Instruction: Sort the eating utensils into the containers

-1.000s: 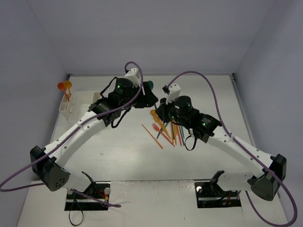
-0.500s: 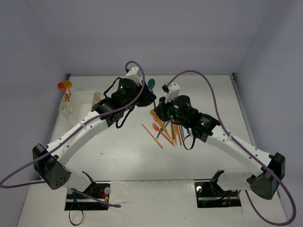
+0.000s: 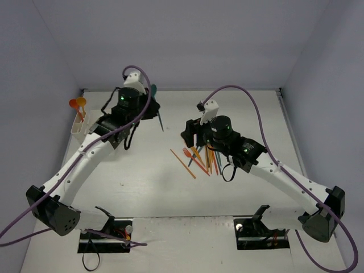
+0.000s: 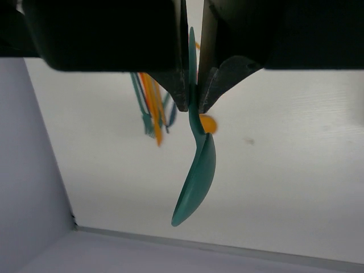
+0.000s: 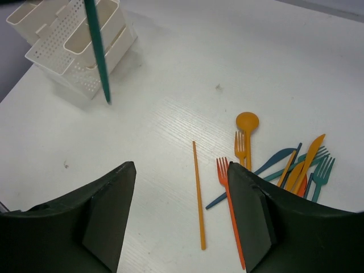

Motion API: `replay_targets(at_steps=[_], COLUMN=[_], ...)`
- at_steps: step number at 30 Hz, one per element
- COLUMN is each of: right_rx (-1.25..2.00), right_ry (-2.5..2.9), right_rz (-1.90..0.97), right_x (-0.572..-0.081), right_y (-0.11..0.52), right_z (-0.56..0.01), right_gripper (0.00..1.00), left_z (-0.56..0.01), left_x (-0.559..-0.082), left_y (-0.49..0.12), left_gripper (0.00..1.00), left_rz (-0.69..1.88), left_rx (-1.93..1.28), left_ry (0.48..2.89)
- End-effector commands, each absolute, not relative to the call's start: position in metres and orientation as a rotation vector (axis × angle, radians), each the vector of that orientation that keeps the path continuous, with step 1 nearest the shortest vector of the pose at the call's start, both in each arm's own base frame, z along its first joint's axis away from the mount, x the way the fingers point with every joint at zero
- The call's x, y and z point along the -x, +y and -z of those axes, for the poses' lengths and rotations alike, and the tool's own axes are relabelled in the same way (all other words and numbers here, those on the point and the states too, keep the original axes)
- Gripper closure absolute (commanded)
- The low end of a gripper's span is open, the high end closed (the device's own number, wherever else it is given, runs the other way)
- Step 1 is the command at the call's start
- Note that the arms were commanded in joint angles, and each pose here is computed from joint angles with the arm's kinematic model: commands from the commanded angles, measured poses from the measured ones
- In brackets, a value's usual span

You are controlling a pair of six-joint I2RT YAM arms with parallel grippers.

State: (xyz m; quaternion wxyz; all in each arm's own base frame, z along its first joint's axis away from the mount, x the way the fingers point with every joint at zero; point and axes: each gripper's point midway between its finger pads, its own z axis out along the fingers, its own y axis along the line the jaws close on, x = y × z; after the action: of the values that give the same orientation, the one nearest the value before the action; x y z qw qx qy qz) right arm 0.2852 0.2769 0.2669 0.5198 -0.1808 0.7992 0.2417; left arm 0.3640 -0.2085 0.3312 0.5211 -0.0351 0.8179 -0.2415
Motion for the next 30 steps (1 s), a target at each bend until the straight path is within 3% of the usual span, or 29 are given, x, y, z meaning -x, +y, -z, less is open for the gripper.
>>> replay_targets(at_steps=[1,8,16,30], right_rx=[0.354,0.354,0.353,0.362], right_ry=[1.816,1.839,1.856,1.898], right_rz=[-0.569,-0.531,-0.486,-0.444], right_x=[-0.292,-0.298,-0.300,-0.304], right_y=[0.255,0.226,0.204,0.196], right_z=[-0.296,-0.282,-0.271,-0.255], right_gripper=[0.36,0.35,0.35,0.36], left_z=[-0.363,-0.371,-0.367,-0.320], left_x=[-0.382,-0.414,-0.447,-0.501], left_y=[-0.116,0.006,0.099,0.162], left_gripper=[1.00,1.00,1.00,1.00], left_rz=[0.347,0.027,-0.115,-0.192], left_rx=[0.141,0.204,0.278,0.326], left_ry=[1.841,1.720,1.653,1.638])
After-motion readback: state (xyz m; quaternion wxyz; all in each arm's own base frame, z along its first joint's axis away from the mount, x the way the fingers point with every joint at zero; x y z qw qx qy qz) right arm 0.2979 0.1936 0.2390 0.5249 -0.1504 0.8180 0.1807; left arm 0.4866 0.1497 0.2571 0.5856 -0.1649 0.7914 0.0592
